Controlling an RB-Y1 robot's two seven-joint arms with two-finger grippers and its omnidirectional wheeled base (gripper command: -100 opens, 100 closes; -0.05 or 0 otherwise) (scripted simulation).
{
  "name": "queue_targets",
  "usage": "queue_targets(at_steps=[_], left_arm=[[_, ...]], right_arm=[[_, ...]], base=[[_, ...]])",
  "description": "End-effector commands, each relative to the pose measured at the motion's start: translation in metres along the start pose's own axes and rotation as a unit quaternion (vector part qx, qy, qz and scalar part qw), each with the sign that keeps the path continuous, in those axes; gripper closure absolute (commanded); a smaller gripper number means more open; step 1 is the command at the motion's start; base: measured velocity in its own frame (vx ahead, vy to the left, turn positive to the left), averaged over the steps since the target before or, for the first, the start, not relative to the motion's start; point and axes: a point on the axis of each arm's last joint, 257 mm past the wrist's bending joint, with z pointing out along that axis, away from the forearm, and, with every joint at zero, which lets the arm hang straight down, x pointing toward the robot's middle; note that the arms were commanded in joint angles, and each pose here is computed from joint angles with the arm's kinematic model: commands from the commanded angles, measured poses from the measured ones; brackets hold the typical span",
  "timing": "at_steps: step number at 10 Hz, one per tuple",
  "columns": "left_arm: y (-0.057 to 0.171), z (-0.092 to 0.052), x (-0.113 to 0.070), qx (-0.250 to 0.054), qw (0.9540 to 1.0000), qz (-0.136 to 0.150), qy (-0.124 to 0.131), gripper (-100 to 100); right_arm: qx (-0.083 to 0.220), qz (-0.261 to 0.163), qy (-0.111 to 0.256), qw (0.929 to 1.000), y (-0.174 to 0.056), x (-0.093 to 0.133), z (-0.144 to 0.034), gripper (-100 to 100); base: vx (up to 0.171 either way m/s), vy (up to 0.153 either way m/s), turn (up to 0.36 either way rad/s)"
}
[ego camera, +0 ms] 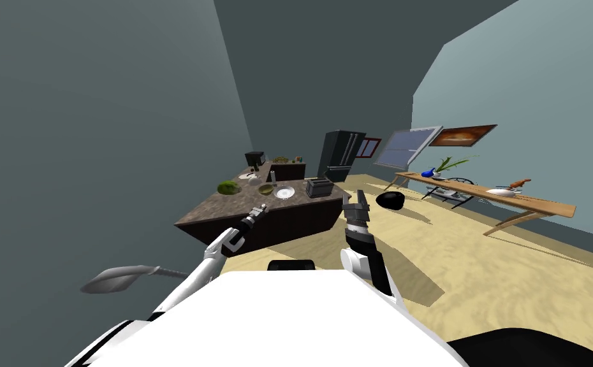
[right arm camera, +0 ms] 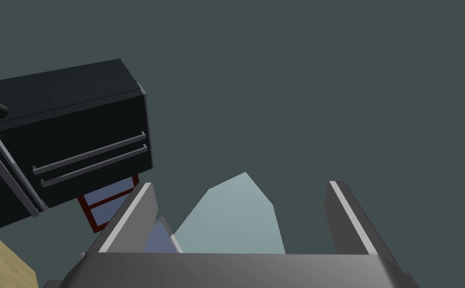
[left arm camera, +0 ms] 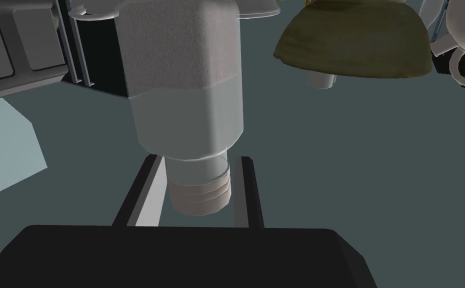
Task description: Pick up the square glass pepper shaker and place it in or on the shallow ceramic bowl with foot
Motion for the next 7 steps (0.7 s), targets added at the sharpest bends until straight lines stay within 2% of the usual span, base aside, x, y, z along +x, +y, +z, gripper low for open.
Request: queue_targets(at_steps=[1, 3, 6, 7], left_arm=[[0.011, 0.005, -0.005, -0.002, 0.9998, 0.019, 0.007, 100], [0.025, 0.012, -0.015, -0.015, 0.9995, 0.026, 0.009, 100], [0.040, 0.018, -0.032, -0.041, 0.9991, 0.005, 0.000, 100], [0.049, 0.020, -0.044, -0.060, 0.9980, -0.016, -0.009, 100]], right_arm=[[0.000, 0.000, 0.000, 1.0000, 0.000, 0.000, 0.000, 0], [0.000, 0.000, 0.000, 1.0000, 0.000, 0.000, 0.000, 0], [0.000, 0.000, 0.000, 1.0000, 0.000, 0.000, 0.000, 0], [0.000, 0.000, 0.000, 1.0000, 0.000, 0.000, 0.000, 0]], base=[[-0.104, 0.040, -0.090], [-0.063, 0.085, -0.082], [0.076, 0.083, -0.071], [0.152, 0.043, -0.092]])
